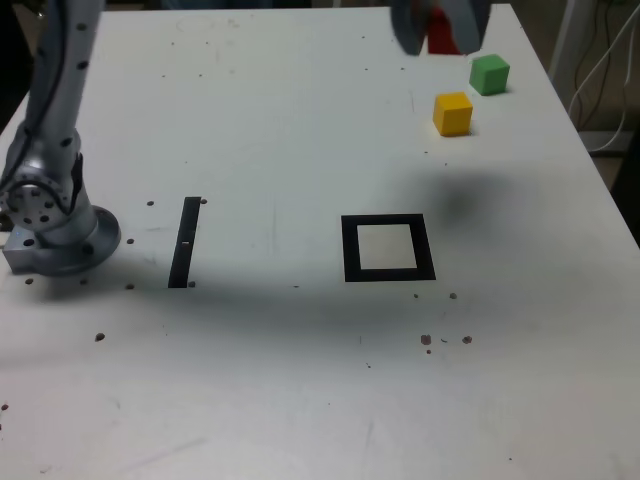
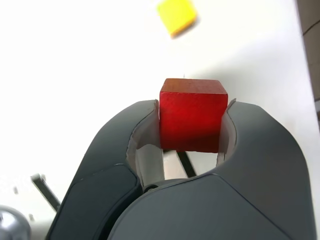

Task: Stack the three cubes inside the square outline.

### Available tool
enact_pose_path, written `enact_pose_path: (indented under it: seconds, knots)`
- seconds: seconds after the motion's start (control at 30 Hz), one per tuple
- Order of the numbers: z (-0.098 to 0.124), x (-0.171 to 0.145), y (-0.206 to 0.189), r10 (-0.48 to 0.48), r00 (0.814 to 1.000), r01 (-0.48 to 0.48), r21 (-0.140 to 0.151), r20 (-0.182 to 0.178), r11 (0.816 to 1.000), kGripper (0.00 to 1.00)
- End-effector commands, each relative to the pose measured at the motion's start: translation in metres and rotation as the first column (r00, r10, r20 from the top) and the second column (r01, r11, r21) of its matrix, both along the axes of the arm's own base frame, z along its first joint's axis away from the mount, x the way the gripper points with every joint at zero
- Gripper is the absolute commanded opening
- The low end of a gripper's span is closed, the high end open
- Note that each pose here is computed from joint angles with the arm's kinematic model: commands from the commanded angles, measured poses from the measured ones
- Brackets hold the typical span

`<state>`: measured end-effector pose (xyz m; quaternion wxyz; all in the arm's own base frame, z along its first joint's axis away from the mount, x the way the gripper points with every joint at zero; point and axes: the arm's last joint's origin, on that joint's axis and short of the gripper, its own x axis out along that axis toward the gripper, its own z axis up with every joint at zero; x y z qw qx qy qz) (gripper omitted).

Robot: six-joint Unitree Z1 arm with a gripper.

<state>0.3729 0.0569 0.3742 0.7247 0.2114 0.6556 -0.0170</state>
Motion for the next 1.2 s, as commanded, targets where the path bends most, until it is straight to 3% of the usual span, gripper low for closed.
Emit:
enact_pose_path:
  seconds: [0.0,0.13,0.4,0.6,0.83,1.17]
  knots:
    - [-0.033,-0.052,-0.018,0.061,0.983,-0.067,-0.032,-0.175,0.997,0.13]
    - [-0.046,-0.071,-0.042,0.086,0.973,-0.099,-0.054,-0.214,0.994,0.13]
    - [-0.081,-0.091,-0.088,0.150,0.957,-0.180,-0.101,-0.247,0.979,0.13]
    - [-0.093,-0.094,-0.121,0.191,0.950,-0.220,-0.093,-0.247,0.971,0.13]
    - [-0.105,-0.087,-0.130,0.220,0.938,-0.252,-0.088,-0.268,0.964,0.13]
    - [-0.112,-0.052,-0.139,0.216,0.948,-0.247,-0.111,-0.235,0.963,0.13]
